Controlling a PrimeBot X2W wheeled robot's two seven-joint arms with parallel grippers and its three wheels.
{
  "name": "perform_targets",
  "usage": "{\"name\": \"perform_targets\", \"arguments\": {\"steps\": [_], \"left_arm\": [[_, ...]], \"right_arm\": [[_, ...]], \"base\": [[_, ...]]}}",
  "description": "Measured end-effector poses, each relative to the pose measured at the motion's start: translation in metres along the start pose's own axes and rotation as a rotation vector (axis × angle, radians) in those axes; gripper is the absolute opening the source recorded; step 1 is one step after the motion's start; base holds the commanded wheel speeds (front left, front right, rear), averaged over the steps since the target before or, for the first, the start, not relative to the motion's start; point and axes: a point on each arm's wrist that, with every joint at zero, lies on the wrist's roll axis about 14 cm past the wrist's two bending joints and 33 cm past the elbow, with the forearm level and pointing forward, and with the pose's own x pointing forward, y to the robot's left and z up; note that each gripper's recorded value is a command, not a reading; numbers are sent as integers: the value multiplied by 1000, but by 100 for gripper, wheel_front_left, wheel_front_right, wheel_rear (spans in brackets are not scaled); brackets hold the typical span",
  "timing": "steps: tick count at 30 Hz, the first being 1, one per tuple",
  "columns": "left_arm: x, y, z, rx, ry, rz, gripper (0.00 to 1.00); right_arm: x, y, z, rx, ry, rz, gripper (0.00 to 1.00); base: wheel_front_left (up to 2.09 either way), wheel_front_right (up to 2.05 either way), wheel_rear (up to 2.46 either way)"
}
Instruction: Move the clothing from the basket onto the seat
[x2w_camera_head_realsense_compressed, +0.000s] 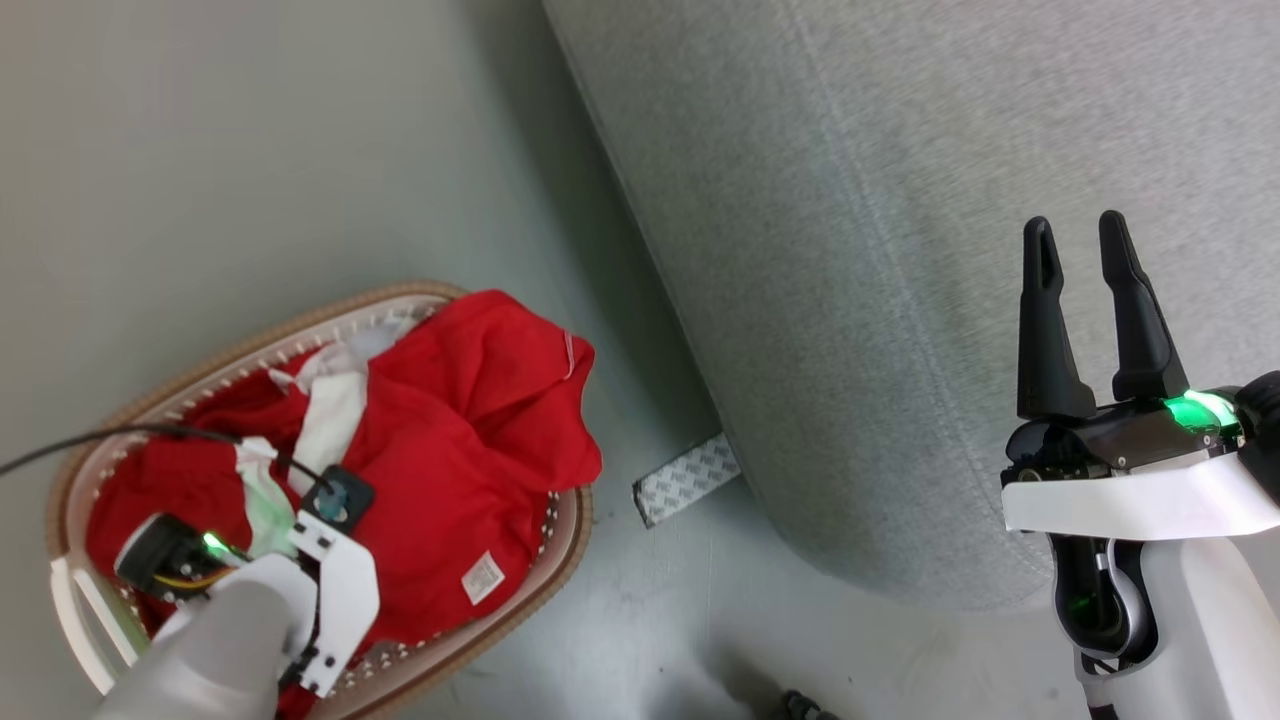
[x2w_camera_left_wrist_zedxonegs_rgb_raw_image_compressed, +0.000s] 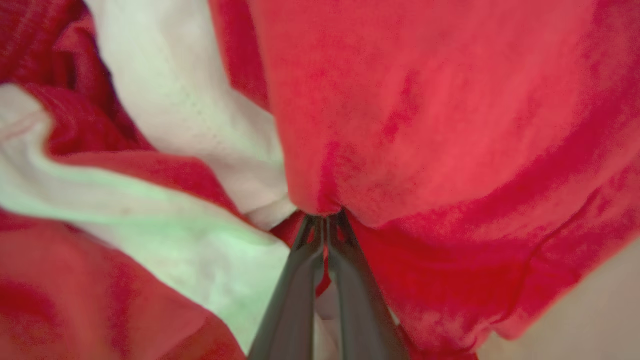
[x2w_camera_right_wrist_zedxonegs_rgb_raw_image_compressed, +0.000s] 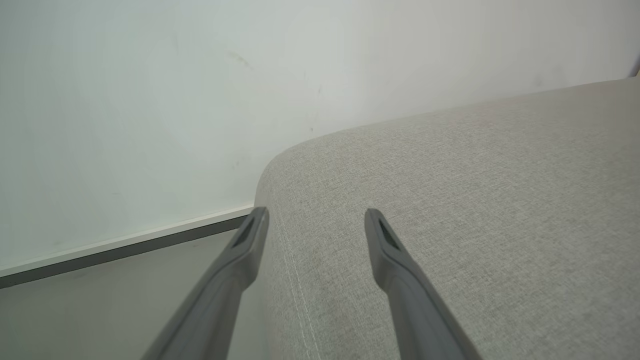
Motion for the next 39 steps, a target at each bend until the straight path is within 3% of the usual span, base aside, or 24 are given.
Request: {"name": "perform_targets", "arguments": {"steps": [20, 39], "left_arm": [[-111, -42, 71, -98, -353, 90, 0], [-244, -49, 115, -204, -792, 274, 0]], "right_arm": [[-41, 21, 73, 4, -170, 104, 100], [-74, 85, 99, 72, -246, 334, 100]], "base": [[0, 0, 0], [0, 0, 0]]}}
